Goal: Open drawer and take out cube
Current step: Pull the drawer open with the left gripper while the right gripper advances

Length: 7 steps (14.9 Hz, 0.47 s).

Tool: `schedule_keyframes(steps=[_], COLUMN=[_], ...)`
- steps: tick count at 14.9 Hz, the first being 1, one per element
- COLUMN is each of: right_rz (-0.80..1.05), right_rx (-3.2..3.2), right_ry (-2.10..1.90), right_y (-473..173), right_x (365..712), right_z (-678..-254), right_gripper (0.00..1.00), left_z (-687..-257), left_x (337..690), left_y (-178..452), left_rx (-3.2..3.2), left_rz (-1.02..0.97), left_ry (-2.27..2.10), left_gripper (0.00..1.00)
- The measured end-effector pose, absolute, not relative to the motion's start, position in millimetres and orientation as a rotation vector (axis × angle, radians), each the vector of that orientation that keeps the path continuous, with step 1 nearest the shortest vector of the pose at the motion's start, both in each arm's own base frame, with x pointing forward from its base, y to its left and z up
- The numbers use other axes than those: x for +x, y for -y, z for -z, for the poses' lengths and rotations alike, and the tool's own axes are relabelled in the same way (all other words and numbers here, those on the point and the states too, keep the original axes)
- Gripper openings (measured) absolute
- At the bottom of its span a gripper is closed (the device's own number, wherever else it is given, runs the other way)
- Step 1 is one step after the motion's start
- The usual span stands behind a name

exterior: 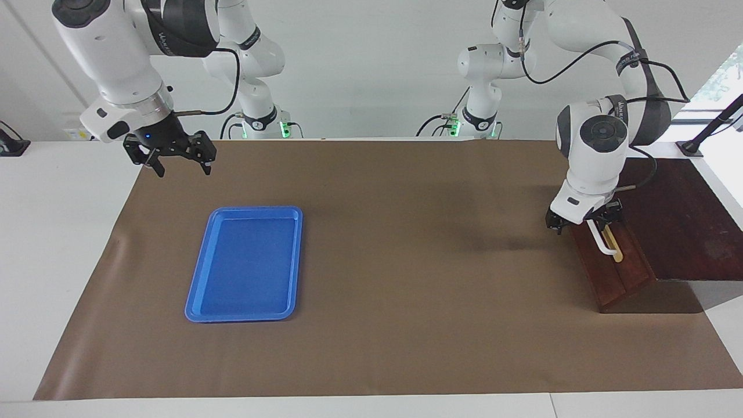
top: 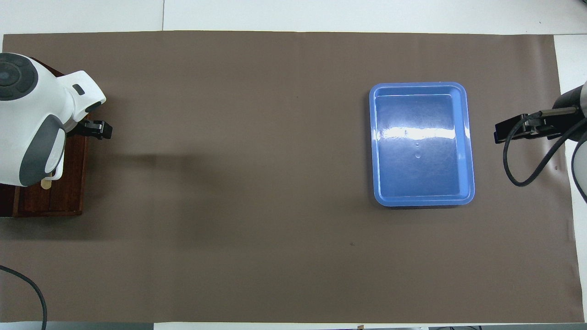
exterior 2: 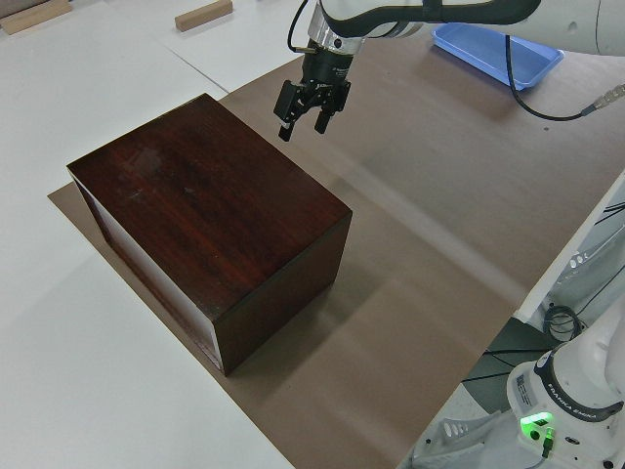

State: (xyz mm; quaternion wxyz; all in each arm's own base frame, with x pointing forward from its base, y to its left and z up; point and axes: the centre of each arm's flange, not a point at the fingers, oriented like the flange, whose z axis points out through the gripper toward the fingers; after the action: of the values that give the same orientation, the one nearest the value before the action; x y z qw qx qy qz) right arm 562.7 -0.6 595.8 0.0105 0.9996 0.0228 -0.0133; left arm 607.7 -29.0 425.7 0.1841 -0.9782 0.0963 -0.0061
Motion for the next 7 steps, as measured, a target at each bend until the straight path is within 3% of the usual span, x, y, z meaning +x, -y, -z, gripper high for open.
schedule_keyframes(steps=[7], right_rz=[0.022], right_rx=[3.120], right_ry=[0.009], right_y=[3.3], right_x=[564.6], right_z=[-595.8], right_gripper=[1.00], left_z=[-397.2], left_x=[611.5], left_y=[23.9], left_rx=[-2.732], left_rz=[0.010], left_ry=[-0.305], left_gripper=[1.00])
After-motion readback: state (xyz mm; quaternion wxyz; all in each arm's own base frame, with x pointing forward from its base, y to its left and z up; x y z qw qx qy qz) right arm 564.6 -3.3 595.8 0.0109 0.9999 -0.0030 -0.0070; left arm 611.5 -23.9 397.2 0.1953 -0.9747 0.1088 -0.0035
